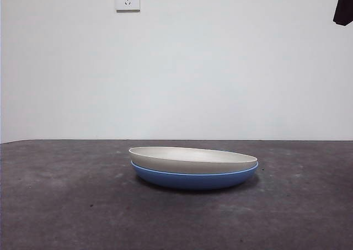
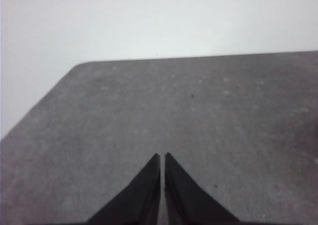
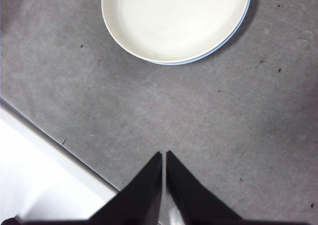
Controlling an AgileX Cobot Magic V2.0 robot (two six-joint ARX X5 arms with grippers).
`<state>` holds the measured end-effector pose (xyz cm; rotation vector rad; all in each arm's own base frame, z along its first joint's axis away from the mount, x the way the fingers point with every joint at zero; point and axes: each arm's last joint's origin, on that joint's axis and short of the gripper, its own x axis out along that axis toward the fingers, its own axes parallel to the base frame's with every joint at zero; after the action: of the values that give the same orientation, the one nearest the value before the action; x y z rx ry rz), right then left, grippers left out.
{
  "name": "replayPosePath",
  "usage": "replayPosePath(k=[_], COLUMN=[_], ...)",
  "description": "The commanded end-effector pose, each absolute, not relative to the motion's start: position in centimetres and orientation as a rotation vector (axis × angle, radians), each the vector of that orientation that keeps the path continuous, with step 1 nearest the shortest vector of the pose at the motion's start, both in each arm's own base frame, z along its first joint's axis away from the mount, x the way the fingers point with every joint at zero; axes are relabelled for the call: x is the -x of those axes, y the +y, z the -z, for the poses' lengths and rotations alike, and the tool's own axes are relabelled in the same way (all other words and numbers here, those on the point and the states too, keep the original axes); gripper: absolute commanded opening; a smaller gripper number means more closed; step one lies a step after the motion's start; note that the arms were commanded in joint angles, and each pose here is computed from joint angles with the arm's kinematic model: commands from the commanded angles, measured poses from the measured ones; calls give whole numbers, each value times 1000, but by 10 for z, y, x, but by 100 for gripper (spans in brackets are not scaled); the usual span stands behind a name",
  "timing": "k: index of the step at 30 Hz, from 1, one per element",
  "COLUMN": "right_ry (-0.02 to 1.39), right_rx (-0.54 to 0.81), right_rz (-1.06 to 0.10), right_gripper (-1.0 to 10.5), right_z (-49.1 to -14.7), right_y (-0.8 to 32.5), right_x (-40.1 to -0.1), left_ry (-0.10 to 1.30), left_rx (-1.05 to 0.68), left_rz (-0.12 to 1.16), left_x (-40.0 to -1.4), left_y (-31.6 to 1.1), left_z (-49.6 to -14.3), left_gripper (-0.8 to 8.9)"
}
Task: Pick up the white plate, put it on the blue plate, put it on desk
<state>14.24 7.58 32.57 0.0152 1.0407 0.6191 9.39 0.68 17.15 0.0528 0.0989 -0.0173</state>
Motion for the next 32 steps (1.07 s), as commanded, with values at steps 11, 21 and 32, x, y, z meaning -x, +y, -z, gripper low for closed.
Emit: replayPosePath(k=[11, 21, 32], right_ry=[1021, 1021, 1021], right_rx=[-3, -3, -3], right_rz=[-637, -637, -637], right_gripper=[9, 9, 9], right_z=[-330, -330, -330], right_y=[78, 78, 78], right_x=[-144, -144, -144], left_ry=[171, 172, 172], left_rx=[-38, -39, -39], left_rz=[11, 11, 11], left_x=[-95, -95, -95], left_y=[7, 7, 7], left_z=[-150, -150, -150], left_gripper=[16, 16, 16])
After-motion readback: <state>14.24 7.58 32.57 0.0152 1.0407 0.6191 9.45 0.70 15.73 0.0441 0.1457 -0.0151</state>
